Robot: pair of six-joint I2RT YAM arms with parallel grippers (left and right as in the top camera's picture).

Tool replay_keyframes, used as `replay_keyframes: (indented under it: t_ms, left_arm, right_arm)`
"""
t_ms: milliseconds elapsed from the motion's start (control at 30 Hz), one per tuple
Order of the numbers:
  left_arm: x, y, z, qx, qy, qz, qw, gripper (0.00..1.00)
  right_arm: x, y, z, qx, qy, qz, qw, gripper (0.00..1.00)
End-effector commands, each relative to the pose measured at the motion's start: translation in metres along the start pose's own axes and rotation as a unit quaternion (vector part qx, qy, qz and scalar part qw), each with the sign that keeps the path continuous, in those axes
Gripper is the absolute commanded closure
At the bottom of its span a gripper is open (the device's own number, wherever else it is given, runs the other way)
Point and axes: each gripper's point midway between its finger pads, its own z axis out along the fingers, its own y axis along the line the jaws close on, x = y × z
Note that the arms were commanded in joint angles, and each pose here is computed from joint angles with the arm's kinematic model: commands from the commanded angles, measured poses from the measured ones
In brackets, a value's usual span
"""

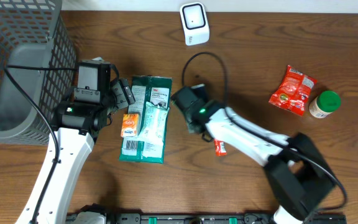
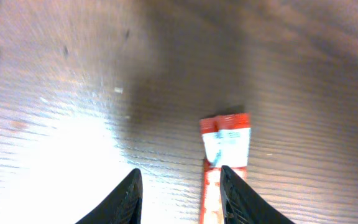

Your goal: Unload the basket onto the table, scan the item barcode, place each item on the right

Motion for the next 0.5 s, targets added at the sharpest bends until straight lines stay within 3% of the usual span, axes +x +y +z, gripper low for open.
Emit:
replay_keyframes:
  t_ms: [0,100,200,467]
  left_arm:
    - [-0.002,0.002,0.0,-0.005,-0.003,0.003,1.0,0.16]
    - [-0.002,0.002,0.0,-0.005,-0.003,0.003,1.0,0.16]
    - [-0.002,0.002,0.0,-0.005,-0.003,0.003,1.0,0.16]
    - [-0.002,0.002,0.0,-0.005,-0.003,0.003,1.0,0.16]
  right_arm:
    - [-0.012,-0.014,-0.024,-0.069,0.023,0.056,0.996,0.7]
    - [0.001,-0.032,-0.017,-0.073,0.066,0.078,0.992,0.89]
    - [0.019,-0.052,-0.011,-0.067,0.112,0.099,0.986,0.99]
    - [0.049,-0.073,-0.012,-0.039,0.173,0.103,0.979,0.99]
